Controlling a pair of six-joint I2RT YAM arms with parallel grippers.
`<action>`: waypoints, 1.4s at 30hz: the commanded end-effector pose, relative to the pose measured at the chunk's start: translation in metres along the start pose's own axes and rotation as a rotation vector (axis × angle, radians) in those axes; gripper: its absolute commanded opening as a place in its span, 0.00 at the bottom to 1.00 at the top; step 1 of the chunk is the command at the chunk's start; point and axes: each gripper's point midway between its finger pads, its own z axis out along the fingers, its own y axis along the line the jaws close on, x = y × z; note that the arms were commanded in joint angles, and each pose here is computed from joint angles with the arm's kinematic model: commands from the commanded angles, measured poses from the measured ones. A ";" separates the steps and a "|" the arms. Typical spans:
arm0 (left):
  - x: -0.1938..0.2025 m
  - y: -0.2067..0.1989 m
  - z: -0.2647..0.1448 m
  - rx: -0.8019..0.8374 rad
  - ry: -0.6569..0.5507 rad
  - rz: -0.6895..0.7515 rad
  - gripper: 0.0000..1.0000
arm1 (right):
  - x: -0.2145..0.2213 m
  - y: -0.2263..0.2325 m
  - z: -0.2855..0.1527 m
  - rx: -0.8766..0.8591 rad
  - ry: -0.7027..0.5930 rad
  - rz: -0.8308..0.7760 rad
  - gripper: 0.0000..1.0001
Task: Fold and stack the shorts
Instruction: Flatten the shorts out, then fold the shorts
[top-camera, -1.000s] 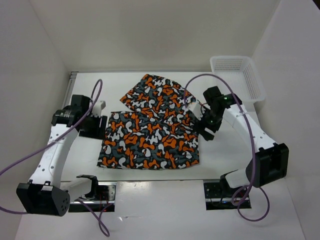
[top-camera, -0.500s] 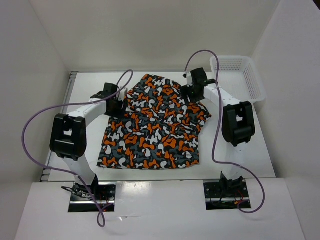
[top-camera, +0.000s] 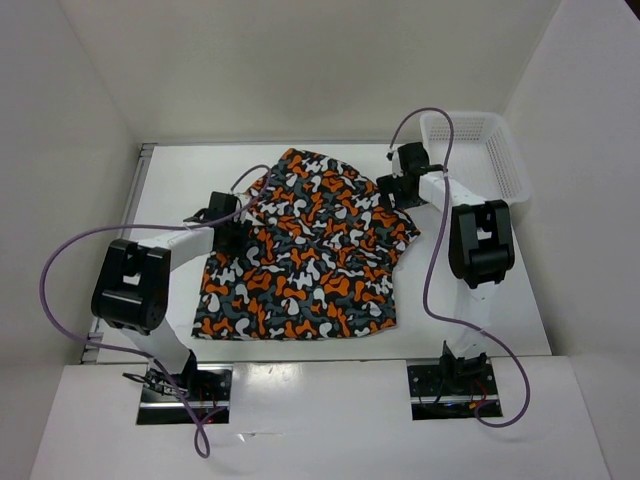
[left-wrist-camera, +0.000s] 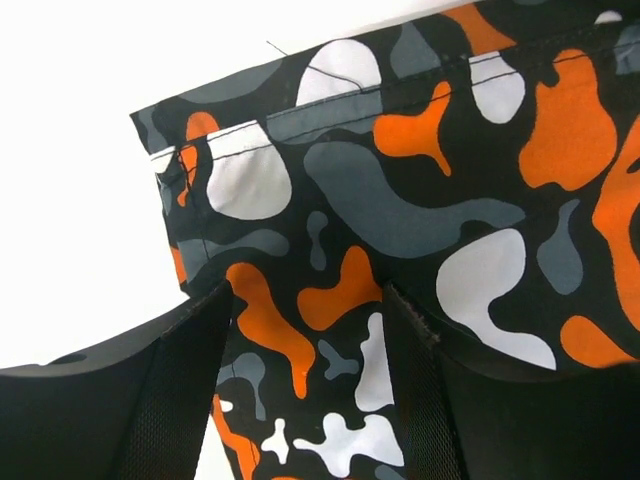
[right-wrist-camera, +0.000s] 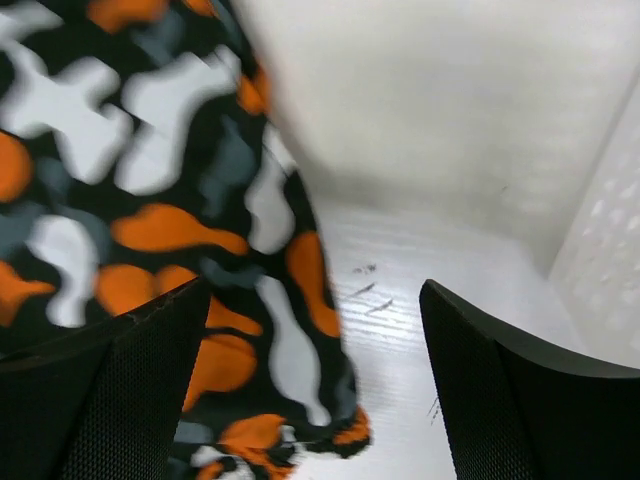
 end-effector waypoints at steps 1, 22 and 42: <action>0.072 0.022 -0.020 -0.101 0.230 0.044 0.69 | 0.003 0.001 -0.006 -0.031 -0.014 -0.047 0.90; -0.303 -0.069 0.029 0.447 -0.408 0.052 0.88 | 0.023 0.022 0.000 -0.172 0.053 -0.141 0.89; -0.296 -0.083 0.134 0.403 -0.414 0.051 0.91 | 0.048 0.028 -0.004 -0.202 0.112 -0.149 0.83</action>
